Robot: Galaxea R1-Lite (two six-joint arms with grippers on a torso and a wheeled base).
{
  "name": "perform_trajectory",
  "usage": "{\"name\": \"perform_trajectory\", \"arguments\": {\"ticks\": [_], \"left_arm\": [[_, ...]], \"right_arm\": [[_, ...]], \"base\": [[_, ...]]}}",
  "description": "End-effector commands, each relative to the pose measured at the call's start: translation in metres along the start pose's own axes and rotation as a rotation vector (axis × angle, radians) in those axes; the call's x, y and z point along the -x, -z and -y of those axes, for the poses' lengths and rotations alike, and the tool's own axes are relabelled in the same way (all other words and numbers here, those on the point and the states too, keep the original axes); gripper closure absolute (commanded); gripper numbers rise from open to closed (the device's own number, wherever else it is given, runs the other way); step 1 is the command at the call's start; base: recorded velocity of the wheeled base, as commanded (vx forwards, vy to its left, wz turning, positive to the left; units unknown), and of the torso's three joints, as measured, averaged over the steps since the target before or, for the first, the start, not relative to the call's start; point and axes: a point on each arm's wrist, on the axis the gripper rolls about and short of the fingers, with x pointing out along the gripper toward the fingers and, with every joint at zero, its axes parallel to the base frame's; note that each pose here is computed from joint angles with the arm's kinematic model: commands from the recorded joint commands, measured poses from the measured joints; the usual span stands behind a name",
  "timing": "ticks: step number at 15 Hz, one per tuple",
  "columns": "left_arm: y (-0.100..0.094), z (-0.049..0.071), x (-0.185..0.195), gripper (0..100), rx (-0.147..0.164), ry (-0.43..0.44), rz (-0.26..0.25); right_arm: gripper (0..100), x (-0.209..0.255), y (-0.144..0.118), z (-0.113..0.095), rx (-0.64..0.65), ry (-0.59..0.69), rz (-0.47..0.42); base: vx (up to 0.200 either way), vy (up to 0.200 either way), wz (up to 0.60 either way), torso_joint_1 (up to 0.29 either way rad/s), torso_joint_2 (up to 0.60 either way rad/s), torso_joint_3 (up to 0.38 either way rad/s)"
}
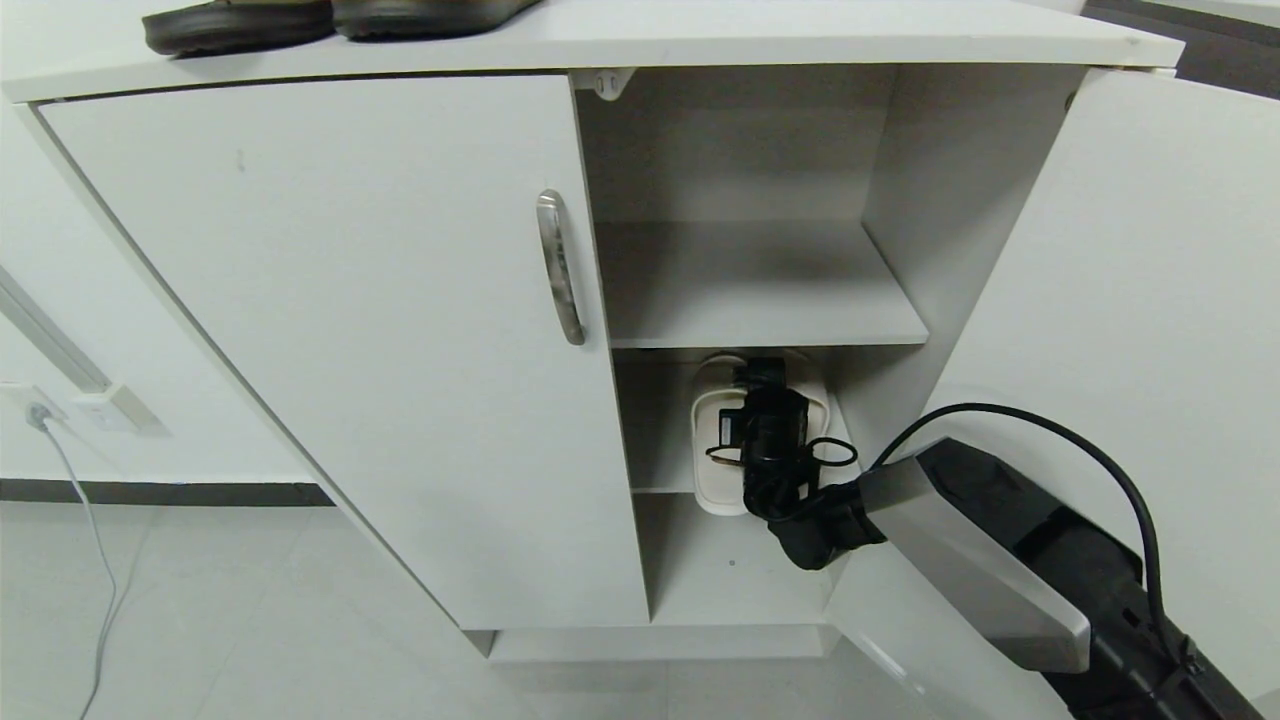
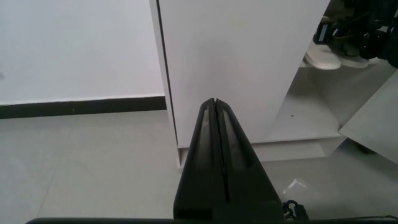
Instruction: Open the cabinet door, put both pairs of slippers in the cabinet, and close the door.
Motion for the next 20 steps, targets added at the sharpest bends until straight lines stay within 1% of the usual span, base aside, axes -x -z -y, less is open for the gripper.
{"name": "perform_trajectory", "arguments": {"ticks": [1, 2, 3, 6, 10, 12, 13, 14, 16, 18, 20], "left_arm": [[0.000, 0.000, 0.000, 100, 0.000, 0.000, -0.001], [0.000, 0.000, 0.000, 100, -0.002, 0.000, -0.001], [0.000, 0.000, 0.000, 100, 0.000, 0.000, -0.001], [0.000, 0.000, 0.000, 100, 0.000, 0.000, -0.001], [0.000, 0.000, 0.000, 100, 0.000, 0.000, -0.001], [0.000, 0.000, 0.000, 100, 0.000, 0.000, -0.002], [0.000, 0.000, 0.000, 100, 0.000, 0.000, -0.001], [0.000, 0.000, 0.000, 100, 0.000, 0.000, -0.001], [0.000, 0.000, 0.000, 100, -0.002, 0.001, -0.001], [0.000, 0.000, 0.000, 100, -0.003, 0.001, -0.001], [0.000, 0.000, 0.000, 100, -0.002, 0.000, -0.001]], "right_arm": [[100, -0.002, 0.002, 0.001, 0.000, 0.003, 0.001], [100, -0.002, 0.003, 0.001, 0.002, 0.003, -0.001], [0, -0.002, 0.004, 0.001, 0.003, 0.003, -0.003], [0, 0.003, 0.008, 0.001, 0.022, 0.007, -0.029], [0, 0.034, -0.014, 0.005, 0.032, -0.025, -0.044], [0, 0.066, -0.024, 0.007, 0.039, -0.062, -0.055], [0, 0.073, -0.026, 0.008, 0.039, -0.067, -0.055], [0, 0.096, -0.032, 0.012, 0.030, -0.081, -0.044], [0, 0.126, -0.035, 0.024, 0.045, -0.107, -0.060], [0, 0.149, -0.038, 0.033, 0.030, -0.129, -0.068], [0, 0.163, -0.041, 0.033, -0.003, -0.153, -0.081]], "base": [[0.000, 0.000, 0.00, 0.000, 0.00, 0.000], [0.000, 0.000, 0.00, 0.000, 0.00, 0.000], [0.000, 0.000, 0.00, 0.000, 0.00, 0.000], [0.000, 0.000, 0.00, 0.000, 0.00, 0.000], [0.000, 0.000, 0.00, 0.000, 0.00, 0.000], [0.000, 0.000, 0.00, 0.000, 0.00, 0.000], [0.000, 0.000, 0.00, 0.000, 0.00, 0.000], [0.000, 0.000, 0.00, 0.000, 0.00, 0.000], [0.000, 0.000, 0.00, 0.000, 0.00, 0.000], [0.000, 0.000, 0.00, 0.000, 0.00, 0.000], [0.000, 0.000, 0.00, 0.000, 0.00, 0.000]]}}
